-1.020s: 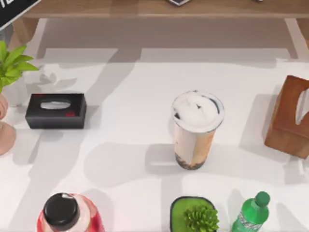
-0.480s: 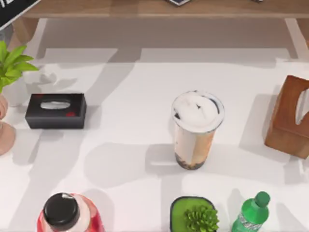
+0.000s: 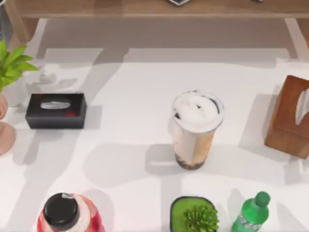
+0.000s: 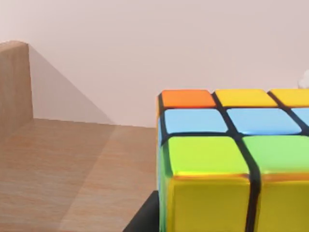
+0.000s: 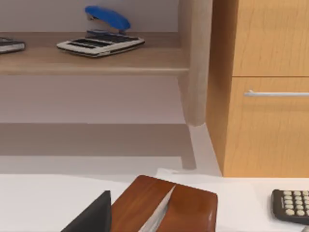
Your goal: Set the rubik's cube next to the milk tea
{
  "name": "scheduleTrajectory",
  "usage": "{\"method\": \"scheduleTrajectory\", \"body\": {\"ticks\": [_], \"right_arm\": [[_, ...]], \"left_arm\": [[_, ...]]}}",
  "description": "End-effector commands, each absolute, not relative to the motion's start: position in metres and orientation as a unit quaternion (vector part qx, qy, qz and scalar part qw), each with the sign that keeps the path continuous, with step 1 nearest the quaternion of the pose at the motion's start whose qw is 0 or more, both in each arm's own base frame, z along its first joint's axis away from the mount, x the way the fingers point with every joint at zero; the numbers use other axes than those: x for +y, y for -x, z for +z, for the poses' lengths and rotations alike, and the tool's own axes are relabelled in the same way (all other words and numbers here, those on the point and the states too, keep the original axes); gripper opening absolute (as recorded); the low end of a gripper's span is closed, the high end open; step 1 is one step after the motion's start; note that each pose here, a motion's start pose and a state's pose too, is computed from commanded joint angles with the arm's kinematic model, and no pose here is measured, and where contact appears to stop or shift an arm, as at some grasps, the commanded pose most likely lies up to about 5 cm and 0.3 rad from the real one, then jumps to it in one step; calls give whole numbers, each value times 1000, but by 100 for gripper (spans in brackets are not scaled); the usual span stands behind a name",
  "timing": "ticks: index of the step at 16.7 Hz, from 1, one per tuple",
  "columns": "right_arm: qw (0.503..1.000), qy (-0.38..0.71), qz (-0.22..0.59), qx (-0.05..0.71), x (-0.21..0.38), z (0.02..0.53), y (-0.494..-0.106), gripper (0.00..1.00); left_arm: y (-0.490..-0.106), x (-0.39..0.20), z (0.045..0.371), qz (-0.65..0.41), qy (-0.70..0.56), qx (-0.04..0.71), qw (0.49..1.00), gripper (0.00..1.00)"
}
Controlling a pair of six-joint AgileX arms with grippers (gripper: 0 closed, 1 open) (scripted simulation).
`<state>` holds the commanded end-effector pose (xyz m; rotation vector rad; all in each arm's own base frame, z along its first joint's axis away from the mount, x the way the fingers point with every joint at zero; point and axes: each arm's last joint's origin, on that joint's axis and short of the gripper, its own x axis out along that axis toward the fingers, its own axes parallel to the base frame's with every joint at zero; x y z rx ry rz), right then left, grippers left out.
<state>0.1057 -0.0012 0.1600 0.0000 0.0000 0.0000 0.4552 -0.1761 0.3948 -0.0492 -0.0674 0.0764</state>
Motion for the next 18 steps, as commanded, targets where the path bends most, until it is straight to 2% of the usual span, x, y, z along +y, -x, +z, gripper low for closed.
{"method": "scheduleTrajectory", "body": {"ticks": [5,11,15,18], "right_arm": [[1000,0,0,0,-1,160,-106,100],[1000,0,0,0,-1,160,-106,100],[1000,0,0,0,-1,160,-106,100],[1000,0,0,0,-1,160,-106,100]], "left_arm": [[-445,-209,387,-8,1,-1,1000,0],[-441,-207,395,-11,-2,-4,1000,0],[-404,-198,432,-55,-23,10,998,0],[-372,-196,437,-113,-42,84,989,0]]}}
